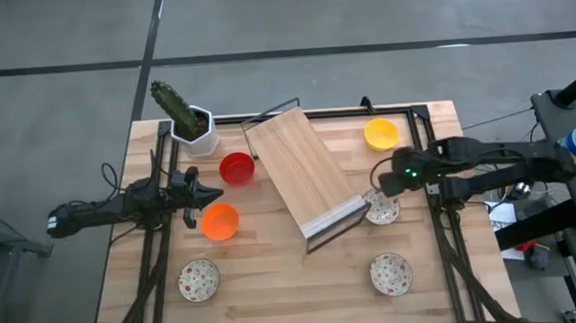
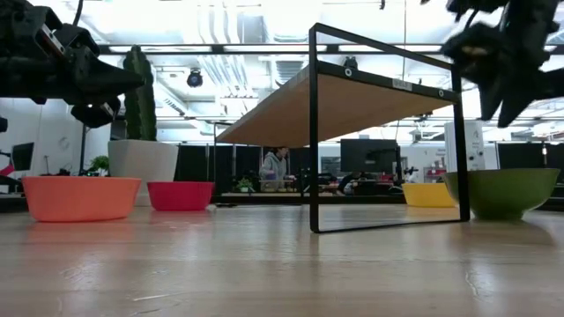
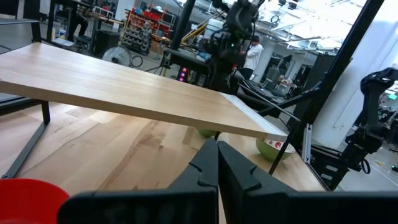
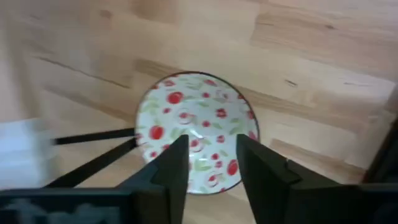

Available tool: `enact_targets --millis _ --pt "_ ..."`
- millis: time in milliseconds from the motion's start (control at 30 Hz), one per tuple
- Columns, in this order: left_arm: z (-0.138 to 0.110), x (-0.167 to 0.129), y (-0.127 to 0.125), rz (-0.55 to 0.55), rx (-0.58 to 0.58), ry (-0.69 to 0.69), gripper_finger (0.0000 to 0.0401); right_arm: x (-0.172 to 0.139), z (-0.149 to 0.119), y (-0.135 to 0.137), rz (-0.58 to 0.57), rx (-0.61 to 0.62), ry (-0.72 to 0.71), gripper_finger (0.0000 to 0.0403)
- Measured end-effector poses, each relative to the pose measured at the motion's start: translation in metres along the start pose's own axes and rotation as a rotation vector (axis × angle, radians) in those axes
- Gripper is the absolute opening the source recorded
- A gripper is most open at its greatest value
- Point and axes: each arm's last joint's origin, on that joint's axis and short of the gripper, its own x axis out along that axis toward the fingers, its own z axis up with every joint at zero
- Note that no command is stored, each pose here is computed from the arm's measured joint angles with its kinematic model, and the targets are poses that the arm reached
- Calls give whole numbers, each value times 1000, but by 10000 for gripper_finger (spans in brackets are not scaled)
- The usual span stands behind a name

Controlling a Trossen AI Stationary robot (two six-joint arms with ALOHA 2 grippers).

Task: Pick & Place Mini bowls
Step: Put the top right white patterned bowl on the shelf

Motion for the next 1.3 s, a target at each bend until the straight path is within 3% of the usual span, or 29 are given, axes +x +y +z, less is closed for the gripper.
enact_targets --millis 167,500,700,1067,1300 --pt "0 0 0 0 0 0 0 20 3 7 -117 -95 18 152" --pt "0 0 0 0 0 0 0 48 3 4 -254 -211 85 140" --pt "0 0 0 0 0 0 0 58 -2 -6 -275 -222 128 139" --pt "0 0 0 0 0 0 0 77 -5 -12 -207 -213 148 119" --pt "0 0 0 0 0 0 0 82 -7 -17 -207 -220 156 69"
